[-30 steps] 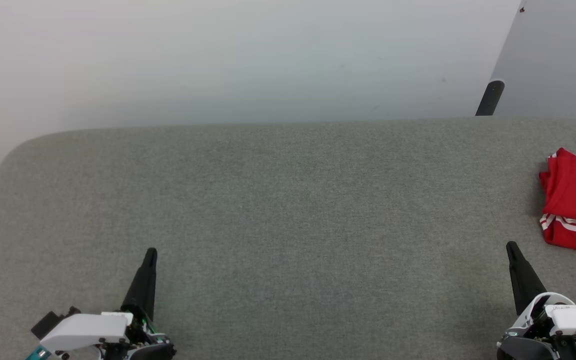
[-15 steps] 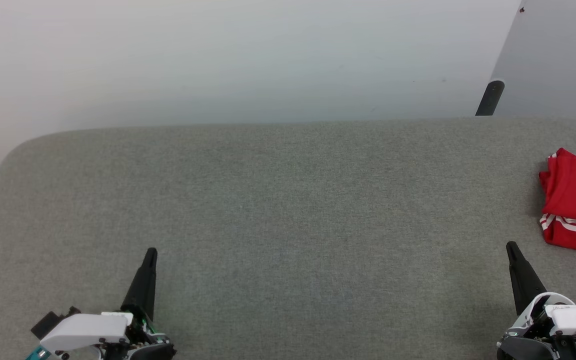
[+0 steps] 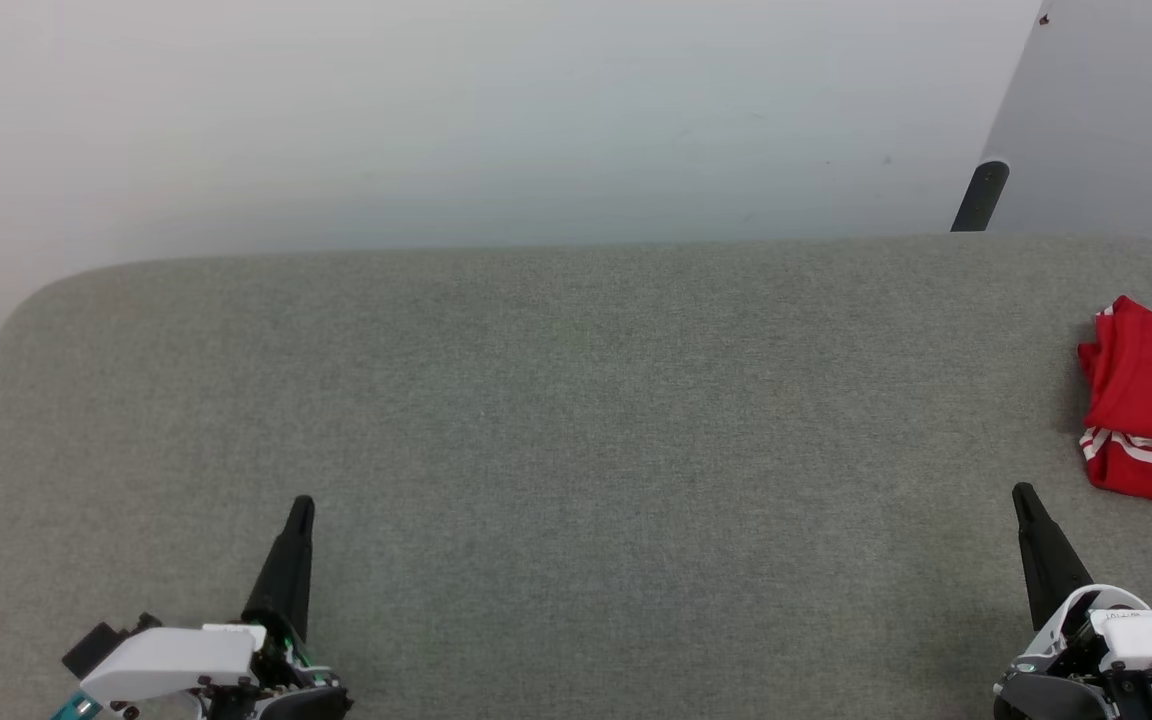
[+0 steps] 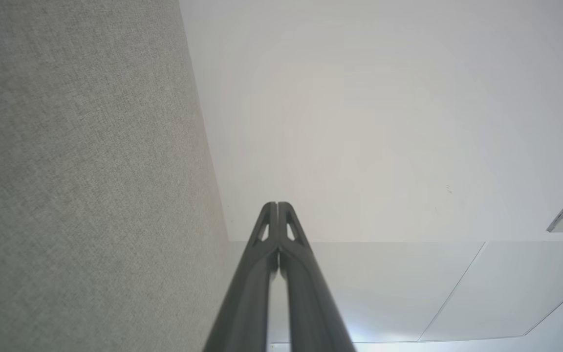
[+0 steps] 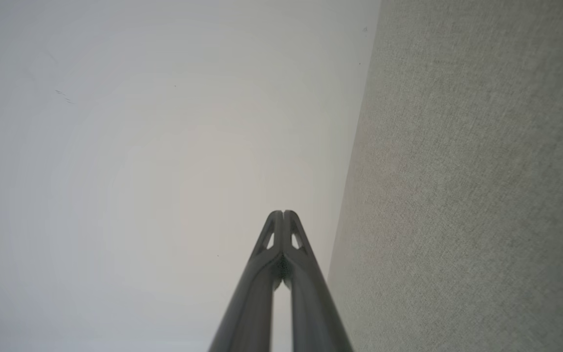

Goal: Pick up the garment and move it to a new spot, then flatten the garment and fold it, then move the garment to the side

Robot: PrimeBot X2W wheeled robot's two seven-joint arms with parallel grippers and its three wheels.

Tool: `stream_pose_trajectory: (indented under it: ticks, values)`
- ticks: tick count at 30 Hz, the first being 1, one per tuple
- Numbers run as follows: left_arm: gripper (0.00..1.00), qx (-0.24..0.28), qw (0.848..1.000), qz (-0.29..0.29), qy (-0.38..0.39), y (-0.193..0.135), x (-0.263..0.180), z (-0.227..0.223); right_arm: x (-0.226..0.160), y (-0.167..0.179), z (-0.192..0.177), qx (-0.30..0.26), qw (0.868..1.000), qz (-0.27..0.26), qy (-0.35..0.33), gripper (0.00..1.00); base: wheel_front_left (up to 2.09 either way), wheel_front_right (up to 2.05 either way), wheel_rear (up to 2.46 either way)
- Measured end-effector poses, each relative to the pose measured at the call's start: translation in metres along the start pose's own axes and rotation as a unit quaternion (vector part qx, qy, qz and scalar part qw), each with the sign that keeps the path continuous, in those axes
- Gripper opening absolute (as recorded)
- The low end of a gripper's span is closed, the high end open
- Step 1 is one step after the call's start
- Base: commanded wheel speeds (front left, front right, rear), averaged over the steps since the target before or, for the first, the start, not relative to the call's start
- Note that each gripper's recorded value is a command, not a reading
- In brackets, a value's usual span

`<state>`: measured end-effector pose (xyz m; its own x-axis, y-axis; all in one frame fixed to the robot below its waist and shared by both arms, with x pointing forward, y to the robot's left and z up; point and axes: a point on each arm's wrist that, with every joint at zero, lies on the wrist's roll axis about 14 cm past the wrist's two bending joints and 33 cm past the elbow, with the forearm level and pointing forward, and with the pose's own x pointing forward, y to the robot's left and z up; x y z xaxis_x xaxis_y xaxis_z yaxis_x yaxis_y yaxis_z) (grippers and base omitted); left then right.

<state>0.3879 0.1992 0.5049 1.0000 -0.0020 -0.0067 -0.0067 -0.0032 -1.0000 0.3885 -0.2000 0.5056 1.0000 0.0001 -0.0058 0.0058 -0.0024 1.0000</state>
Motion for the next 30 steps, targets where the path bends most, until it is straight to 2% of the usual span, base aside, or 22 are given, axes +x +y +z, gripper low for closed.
stream_pose_trajectory:
  ticks: [30]
  values:
    - [0.00, 0.000, 1.000, 0.000, 0.000, 0.0000, 0.0000, 0.0000, 0.0000, 0.0000, 0.0000, 0.000, 1.000, 0.000, 0.000, 0.00, 0.00, 0.00, 0.00]
